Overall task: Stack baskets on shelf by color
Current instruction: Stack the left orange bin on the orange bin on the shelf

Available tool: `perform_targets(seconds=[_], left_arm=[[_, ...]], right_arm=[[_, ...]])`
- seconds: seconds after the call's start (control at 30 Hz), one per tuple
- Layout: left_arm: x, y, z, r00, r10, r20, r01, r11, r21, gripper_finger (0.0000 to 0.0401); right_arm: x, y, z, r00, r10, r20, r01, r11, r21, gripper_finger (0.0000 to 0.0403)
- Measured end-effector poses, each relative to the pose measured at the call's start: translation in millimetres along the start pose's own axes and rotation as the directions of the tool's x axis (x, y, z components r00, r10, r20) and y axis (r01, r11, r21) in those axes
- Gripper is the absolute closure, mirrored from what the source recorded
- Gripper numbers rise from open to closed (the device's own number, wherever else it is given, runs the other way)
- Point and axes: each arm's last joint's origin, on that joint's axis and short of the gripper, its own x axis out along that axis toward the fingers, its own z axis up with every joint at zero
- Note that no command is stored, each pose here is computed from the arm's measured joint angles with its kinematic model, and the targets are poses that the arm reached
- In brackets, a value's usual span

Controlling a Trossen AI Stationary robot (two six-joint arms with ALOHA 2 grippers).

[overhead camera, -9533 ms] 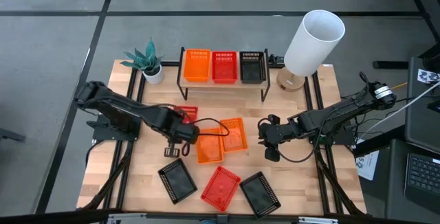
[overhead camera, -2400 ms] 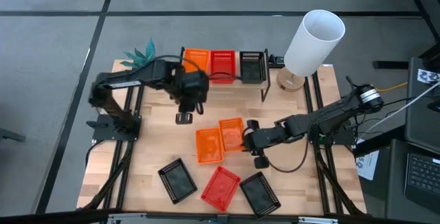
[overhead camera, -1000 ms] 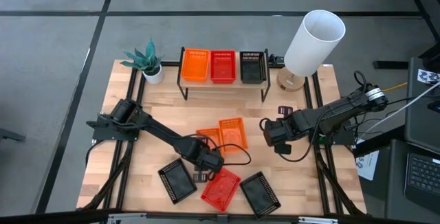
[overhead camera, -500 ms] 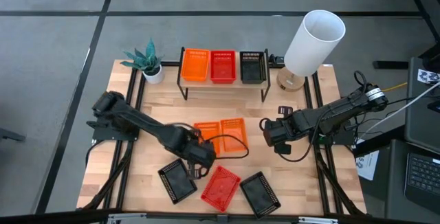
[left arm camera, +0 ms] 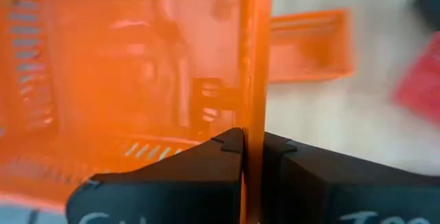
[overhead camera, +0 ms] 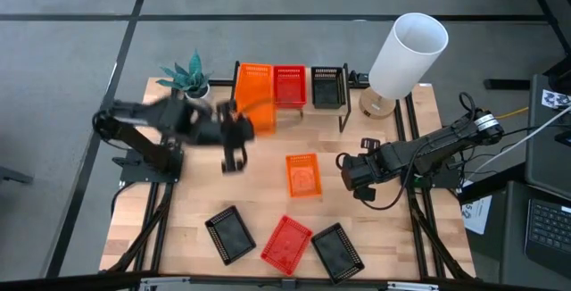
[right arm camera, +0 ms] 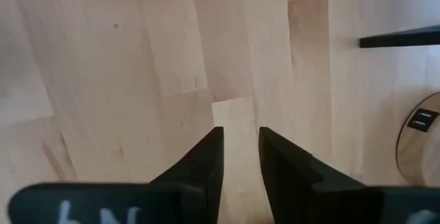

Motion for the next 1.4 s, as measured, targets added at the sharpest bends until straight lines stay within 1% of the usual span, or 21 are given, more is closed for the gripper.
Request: perform_targets(seconds=[0.1,0.17,0.23,0.33,0.4,0.5,0.6,0.73,0.87,1.07,1.17,1.4], left_arm=[[8,42,-2,0.994,0.094,-0.056,-0.093,0.995,0.03,0.0401],[17,69,-2,0.99,0.118,-0.081,-0.113,0.992,0.061,0.0401],[26,94,-4,0.989,0.099,-0.107,-0.091,0.993,0.074,0.0401],[44,128,-10,0.985,0.055,-0.166,-0.049,0.998,0.038,0.0401],[57,147,-14,0.979,0.04,-0.201,-0.037,0.999,0.021,0.0401],[71,165,-19,0.972,0.001,-0.233,0.001,1.0,0.009,0.0401],[83,173,-22,0.968,-0.056,-0.245,0.056,0.998,-0.005,0.0401],[90,173,-23,0.957,-0.079,-0.278,0.085,0.996,0.01,0.0401],[93,172,-26,0.944,-0.096,-0.314,0.103,0.995,0.006,0.0401],[96,173,-27,0.939,-0.114,-0.326,0.122,0.992,0.006,0.0401],[98,173,-29,0.928,-0.124,-0.351,0.137,0.991,0.011,0.0401],[106,175,-30,0.921,-0.13,-0.367,0.142,0.99,0.005,0.0401]], right_arm=[[0,0,1,1.0,0.003,0.007,-0.003,1.0,0.002,0.0311],[0,1,1,1.0,0.005,0.012,-0.005,1.0,0.003,0.0311],[0,1,2,1.0,0.012,0.024,-0.012,1.0,0.007,0.0311],[0,2,4,0.999,0.02,0.04,-0.02,1.0,0.012,0.0311],[0,3,5,0.999,0.025,0.049,-0.025,1.0,0.015,0.0311],[0,3,5,0.998,0.025,0.05,-0.026,1.0,0.015,0.0311],[0,3,5,0.998,0.026,0.05,-0.026,1.0,0.014,0.0311],[0,3,5,0.998,0.025,0.049,-0.026,1.0,0.011,0.0311],[0,2,5,0.999,0.025,0.048,-0.026,1.0,0.009,0.0311],[0,3,5,0.999,0.025,0.048,-0.026,1.0,0.002,0.0311],[0,3,5,0.999,0.026,0.048,-0.027,1.0,0.012,0.0311],[0,3,5,0.999,0.026,0.048,-0.027,1.0,0.014,0.0311]])
